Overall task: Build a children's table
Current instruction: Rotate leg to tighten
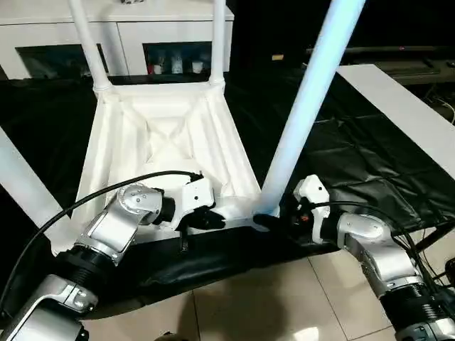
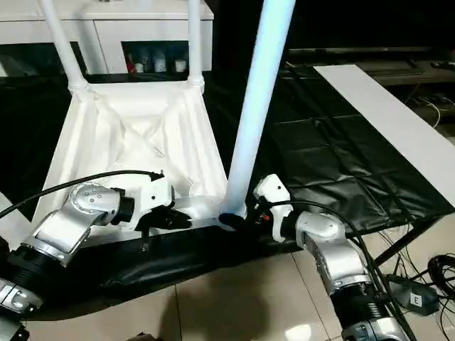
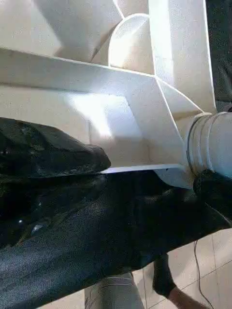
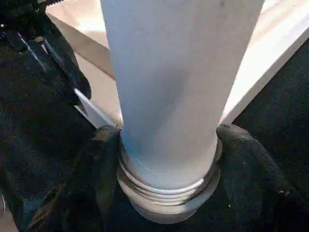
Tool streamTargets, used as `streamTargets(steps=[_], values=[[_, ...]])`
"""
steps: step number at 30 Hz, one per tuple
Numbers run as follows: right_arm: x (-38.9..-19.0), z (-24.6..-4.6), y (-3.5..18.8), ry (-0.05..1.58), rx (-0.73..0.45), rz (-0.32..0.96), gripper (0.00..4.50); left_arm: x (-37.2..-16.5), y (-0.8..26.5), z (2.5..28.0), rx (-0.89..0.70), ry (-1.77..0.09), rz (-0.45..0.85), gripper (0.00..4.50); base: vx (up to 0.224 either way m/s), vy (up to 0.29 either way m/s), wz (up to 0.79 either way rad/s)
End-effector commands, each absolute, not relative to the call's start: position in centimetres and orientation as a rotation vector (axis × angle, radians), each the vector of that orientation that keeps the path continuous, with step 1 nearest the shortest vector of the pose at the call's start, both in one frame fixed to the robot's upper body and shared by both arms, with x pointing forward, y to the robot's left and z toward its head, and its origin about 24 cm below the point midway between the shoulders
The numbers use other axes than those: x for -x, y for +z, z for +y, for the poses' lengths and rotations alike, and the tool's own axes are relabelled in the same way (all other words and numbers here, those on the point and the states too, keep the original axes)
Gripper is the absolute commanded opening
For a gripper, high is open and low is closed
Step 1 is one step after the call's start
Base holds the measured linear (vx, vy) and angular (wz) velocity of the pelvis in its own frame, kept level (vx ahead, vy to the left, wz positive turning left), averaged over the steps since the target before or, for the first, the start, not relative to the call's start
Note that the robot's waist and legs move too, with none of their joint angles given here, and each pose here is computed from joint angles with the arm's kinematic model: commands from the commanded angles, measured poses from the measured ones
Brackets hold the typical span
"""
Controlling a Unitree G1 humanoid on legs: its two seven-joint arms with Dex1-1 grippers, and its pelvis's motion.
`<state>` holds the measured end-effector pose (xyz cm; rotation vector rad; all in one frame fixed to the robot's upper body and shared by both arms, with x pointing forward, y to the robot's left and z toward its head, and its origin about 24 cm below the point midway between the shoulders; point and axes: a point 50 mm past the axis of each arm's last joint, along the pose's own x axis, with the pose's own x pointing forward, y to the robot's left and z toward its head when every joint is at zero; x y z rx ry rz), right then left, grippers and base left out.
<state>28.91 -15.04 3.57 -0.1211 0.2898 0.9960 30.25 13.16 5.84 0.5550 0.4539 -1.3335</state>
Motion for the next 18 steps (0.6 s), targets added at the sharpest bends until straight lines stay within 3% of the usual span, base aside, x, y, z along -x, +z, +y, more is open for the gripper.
streamTargets(steps=[1,8,10,14,18], values=[[-28.9,-15.5,3.8,1.007,0.125,0.274,2.75,-29.7,4.3,13.5,-0.596,-1.349,0.561,0.00,0.000,0.000,0.00],[-28.5,-15.4,3.4,1.030,0.102,0.294,2.72,-29.6,4.1,13.7,-0.593,-1.350,0.576,0.00,0.000,0.000,0.00],[-29.0,-15.3,3.2,0.972,0.103,0.294,2.72,-29.7,4.0,13.8,-0.588,-1.327,0.583,0.00,0.000,0.000,0.00],[-31.5,-14.9,1.8,0.533,0.033,0.304,2.70,-31.6,3.7,12.4,-0.513,-1.112,0.544,0.00,-0.015,0.000,-0.01],[-31.9,-13.6,1.4,0.433,-0.043,0.313,2.70,-32.5,3.7,11.2,-0.470,-1.007,0.521,0.00,-0.034,0.005,-0.04]])
